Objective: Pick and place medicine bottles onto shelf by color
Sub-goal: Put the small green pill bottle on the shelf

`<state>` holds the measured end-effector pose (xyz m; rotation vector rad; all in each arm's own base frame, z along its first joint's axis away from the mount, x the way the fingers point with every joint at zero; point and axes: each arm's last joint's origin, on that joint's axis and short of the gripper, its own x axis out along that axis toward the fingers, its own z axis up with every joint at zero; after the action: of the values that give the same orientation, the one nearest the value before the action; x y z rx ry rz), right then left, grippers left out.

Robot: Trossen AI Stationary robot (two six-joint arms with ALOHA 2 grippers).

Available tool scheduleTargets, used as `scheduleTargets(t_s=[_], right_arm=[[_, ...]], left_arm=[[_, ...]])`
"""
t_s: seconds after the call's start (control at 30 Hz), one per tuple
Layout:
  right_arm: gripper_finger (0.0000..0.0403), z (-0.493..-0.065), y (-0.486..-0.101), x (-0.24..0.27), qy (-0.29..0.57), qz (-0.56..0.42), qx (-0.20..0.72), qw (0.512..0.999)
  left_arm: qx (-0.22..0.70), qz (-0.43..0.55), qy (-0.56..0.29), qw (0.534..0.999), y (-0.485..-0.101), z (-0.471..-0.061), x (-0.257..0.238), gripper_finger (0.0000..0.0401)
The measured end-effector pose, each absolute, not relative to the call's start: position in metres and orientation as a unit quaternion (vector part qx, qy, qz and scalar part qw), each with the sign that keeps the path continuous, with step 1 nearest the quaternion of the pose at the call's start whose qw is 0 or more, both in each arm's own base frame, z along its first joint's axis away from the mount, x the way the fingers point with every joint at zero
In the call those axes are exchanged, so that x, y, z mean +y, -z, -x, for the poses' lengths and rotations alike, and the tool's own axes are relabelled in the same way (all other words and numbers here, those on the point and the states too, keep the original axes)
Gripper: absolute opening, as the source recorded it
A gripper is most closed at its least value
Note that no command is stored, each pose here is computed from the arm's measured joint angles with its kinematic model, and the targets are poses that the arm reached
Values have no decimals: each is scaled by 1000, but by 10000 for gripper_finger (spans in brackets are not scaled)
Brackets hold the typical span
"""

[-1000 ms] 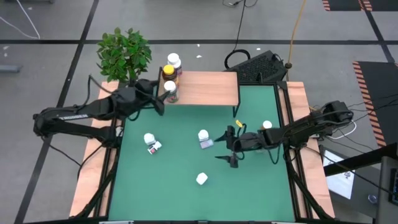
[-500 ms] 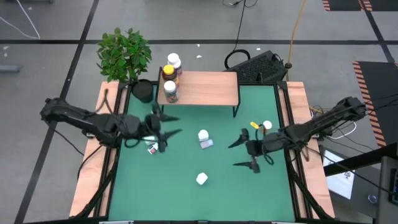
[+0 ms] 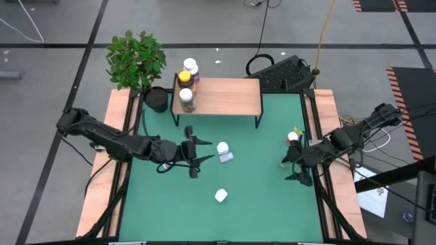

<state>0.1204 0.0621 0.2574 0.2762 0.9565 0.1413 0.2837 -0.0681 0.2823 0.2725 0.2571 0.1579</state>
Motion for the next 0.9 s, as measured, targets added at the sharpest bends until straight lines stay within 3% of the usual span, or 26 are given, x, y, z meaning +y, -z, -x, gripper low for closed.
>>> scheduleTargets(t_s=[0.17, 0.37, 0.63, 0.9], right_arm=[[348, -108, -257, 61, 13, -171, 534, 828], [348, -95, -232, 60, 117, -180, 617, 757], [348, -102, -192, 69, 141, -183, 575, 785], [348, -101, -164, 68, 197, -150, 574, 781]], left_arm=[[124, -134, -93, 979, -277, -293, -62, 211], [143, -146, -93, 974, -266, -299, -61, 249], [141, -128, -94, 977, -264, -301, -63, 294], [147, -131, -93, 976, -263, -301, -63, 287]])
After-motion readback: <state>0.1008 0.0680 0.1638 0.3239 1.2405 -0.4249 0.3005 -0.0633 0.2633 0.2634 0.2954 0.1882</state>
